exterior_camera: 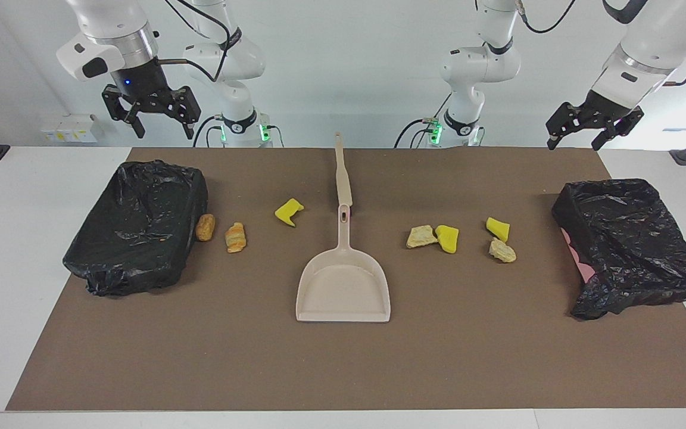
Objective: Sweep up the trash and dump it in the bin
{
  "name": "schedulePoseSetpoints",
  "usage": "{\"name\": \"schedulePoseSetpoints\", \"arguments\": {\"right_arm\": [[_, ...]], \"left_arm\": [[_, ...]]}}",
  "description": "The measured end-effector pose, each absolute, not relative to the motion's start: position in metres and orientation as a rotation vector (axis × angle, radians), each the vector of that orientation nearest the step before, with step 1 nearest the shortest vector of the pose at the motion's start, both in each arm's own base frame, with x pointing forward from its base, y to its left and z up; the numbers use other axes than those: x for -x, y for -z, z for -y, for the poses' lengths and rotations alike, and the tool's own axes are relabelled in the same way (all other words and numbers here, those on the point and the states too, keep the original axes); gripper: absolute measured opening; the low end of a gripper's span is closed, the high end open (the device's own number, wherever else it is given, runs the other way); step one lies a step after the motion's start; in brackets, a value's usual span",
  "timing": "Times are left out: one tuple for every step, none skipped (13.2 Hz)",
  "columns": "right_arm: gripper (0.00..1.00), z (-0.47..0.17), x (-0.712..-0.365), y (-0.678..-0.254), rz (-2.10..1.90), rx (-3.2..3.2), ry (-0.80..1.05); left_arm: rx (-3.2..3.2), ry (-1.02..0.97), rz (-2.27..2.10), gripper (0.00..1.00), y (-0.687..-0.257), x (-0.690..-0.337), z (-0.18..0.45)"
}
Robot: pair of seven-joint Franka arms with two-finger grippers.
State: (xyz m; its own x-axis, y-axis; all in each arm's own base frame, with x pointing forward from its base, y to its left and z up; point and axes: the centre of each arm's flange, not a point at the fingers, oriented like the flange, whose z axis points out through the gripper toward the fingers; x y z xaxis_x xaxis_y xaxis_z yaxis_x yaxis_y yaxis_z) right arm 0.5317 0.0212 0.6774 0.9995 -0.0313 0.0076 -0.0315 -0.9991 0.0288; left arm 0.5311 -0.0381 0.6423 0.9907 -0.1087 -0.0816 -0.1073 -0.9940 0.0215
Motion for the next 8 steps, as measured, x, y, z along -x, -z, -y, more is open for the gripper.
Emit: {"name": "schedulePoseSetpoints", "arguments": {"right_arm": [[1.0,-0.021,-0.532,-0.677,0.049,-3.112,-0.011],[1.0,-0.021,-0.532,-0.677,0.049,-3.112,-0.011],[1.0,-0.02,-0.532,-0.677,0.051,-3.112,-0.011],[1.0,-0.019,-0.532,-0.677,0.054,-3.112,-0.011],[1.0,-0.017,-0.532,-0.677,0.061,-3.112,-0.011],[1.0,-0.013,-0.532,-0.677,0.072,-3.112,-0.011],[1.0,-0.01,-0.532,-0.677,0.083,-3.112,-0.011],[1.0,-0.008,-0.532,-0.677,0.087,-3.111,-0.009]], "left_arm": [[-3.116,0.145,0.193,1.0,-0.637,-0.53,0.046],[-3.115,0.159,0.224,1.0,-0.63,-0.528,0.057],[-3.114,0.167,0.256,1.0,-0.622,-0.525,0.069],[-3.112,0.178,0.291,1.0,-0.613,-0.521,0.083],[-3.107,0.185,0.317,1.0,-0.603,-0.518,0.097],[-3.103,0.187,0.332,1.0,-0.594,-0.515,0.111],[-3.095,0.194,0.351,1.0,-0.584,-0.51,0.128],[-3.08,0.203,0.376,1.0,-0.575,-0.504,0.144]]}}
